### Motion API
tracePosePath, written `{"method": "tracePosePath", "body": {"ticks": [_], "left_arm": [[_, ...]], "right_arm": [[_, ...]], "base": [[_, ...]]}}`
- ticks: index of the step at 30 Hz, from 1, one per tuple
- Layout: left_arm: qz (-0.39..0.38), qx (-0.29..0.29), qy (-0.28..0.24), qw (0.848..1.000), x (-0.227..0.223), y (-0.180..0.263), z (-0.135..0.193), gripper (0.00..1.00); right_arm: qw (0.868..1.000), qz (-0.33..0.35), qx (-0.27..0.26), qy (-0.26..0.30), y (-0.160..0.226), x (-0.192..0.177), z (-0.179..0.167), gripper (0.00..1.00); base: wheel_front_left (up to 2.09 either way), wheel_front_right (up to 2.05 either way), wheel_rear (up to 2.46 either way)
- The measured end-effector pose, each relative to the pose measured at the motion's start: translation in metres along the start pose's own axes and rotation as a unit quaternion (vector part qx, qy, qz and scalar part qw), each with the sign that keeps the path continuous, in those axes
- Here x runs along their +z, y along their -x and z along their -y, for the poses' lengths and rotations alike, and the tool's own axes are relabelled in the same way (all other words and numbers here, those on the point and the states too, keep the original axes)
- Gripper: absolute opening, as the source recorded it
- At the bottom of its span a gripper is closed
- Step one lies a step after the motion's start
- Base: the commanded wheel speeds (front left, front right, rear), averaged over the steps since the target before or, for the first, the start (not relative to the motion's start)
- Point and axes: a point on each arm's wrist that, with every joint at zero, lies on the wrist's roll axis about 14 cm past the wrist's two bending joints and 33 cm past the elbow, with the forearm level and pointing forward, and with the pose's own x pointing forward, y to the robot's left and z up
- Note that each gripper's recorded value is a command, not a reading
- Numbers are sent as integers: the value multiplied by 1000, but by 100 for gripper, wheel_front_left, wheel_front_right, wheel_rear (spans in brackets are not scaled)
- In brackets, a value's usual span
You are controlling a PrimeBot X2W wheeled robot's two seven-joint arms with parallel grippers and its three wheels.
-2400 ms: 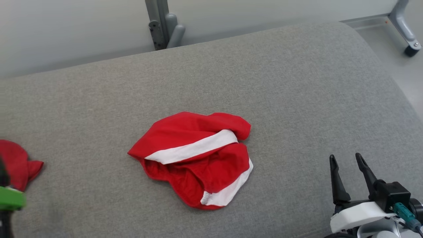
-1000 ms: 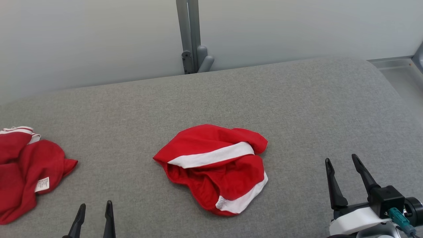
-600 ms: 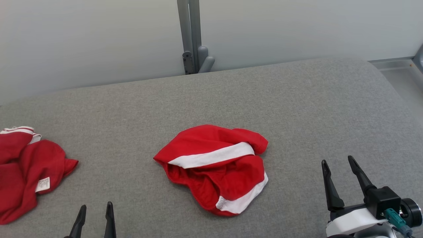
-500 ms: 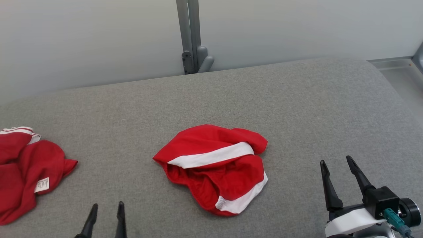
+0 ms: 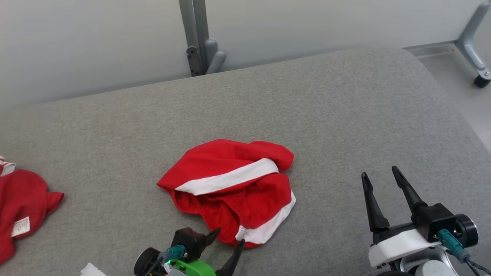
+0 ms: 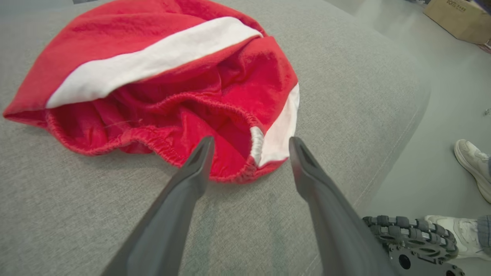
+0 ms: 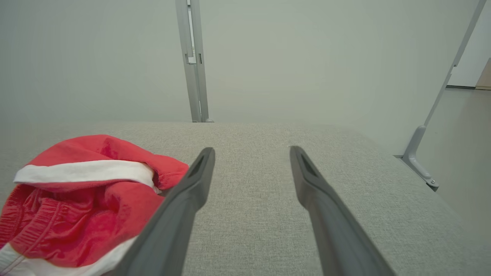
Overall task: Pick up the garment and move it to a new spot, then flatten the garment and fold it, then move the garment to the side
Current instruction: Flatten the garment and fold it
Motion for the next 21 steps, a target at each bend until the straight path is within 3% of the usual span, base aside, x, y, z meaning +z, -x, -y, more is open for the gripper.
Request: {"method": "tracePosePath", "body": {"ticks": [8,10,11,12,13,14,17,21], "left_arm": [[-80,-7,6,997,-36,-20,-11,100],[-95,-13,1,995,-43,-24,-10,79],[-101,-16,2,995,-46,-26,-9,76],[-109,-19,5,994,-49,-27,-7,48],[-115,-23,6,993,-52,-28,-5,31],[-118,-27,6,993,-54,-29,-3,0],[-111,-40,16,993,-47,-35,4,0],[-28,-61,30,997,10,-51,15,0]], "right_arm": [[999,-17,-47,-2,14,-8,25,100],[998,-20,-58,0,18,-10,32,100],[998,-22,-63,1,19,-10,34,100],[998,-23,-67,1,20,-11,36,100],[997,-23,-71,2,22,-11,39,100],[997,-24,-74,3,22,-11,41,100],[997,-24,-79,3,24,-11,44,100],[997,-23,-80,-3,23,-11,44,100]], "base": [[0,0,0],[0,0,0],[0,0,0],[0,0,0],[0,0,0],[0,0,0],[0,0,0],[0,0,0]]}}
